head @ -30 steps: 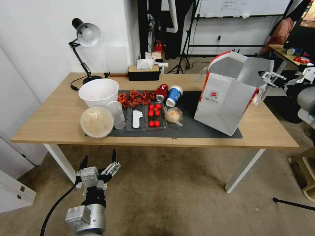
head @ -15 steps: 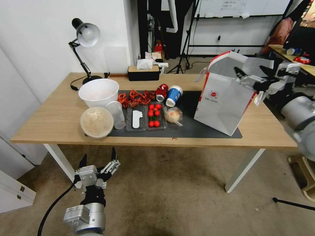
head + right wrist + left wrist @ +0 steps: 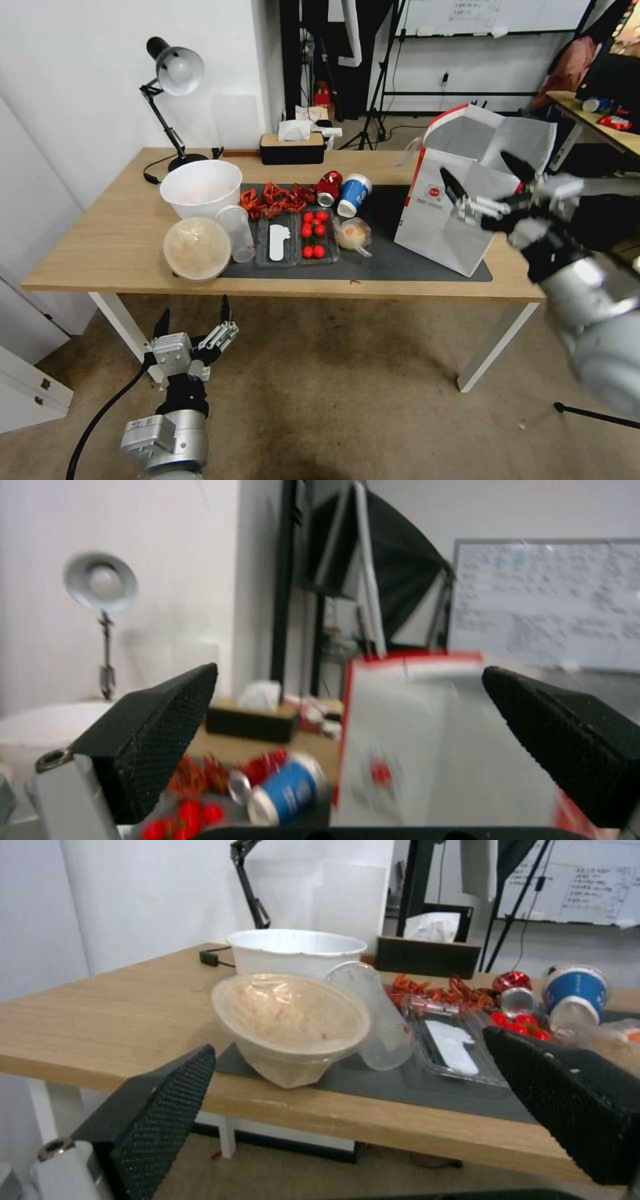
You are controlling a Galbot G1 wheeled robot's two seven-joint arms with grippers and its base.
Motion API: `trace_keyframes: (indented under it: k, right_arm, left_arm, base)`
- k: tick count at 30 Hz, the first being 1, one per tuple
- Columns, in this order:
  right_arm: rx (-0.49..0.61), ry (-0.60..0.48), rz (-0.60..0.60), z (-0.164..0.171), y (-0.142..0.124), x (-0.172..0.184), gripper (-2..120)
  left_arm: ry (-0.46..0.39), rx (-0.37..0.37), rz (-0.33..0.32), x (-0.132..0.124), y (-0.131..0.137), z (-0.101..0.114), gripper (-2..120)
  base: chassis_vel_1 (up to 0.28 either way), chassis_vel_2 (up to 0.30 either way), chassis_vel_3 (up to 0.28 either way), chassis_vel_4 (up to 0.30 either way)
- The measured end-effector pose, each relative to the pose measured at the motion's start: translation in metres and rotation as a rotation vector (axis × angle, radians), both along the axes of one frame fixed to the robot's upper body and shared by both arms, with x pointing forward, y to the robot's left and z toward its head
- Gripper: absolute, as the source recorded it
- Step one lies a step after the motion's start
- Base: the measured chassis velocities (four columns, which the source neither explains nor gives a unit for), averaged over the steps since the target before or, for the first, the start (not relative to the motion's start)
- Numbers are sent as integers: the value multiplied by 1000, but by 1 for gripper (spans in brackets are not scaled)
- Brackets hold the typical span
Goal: Pick up the food delivery bag from the floor and place it on the table.
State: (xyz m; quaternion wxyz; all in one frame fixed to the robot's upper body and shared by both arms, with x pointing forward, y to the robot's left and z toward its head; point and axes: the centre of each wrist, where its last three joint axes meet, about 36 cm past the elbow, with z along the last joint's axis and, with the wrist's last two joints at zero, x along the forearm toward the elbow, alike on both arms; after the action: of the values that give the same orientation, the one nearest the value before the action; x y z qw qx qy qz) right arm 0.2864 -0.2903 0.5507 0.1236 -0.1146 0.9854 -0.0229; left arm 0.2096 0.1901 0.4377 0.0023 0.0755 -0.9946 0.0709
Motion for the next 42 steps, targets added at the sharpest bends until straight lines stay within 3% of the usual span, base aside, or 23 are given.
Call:
trace_keyframes:
  k: [9, 16, 29, 42]
  right_arm:
    - [22, 72, -166, -55, 14, -50, 100]
    - [53, 119, -229, -79, 32, -68, 100]
    - [105, 194, -223, -108, 64, -85, 100]
    - [107, 225, -208, -115, 68, -90, 100]
  left_arm:
    - [19, 4, -13, -3, -2, -4, 100]
    - [31, 10, -11, -4, -1, -6, 100]
    - [41, 0, -9, -4, -2, -9, 100]
    - [42, -1, -5, -4, -2, -9, 100]
  base:
    - [0, 0, 0, 0]
    - [0, 0, 0, 0]
    - [0, 0, 0, 0]
    - [0, 0, 0, 0]
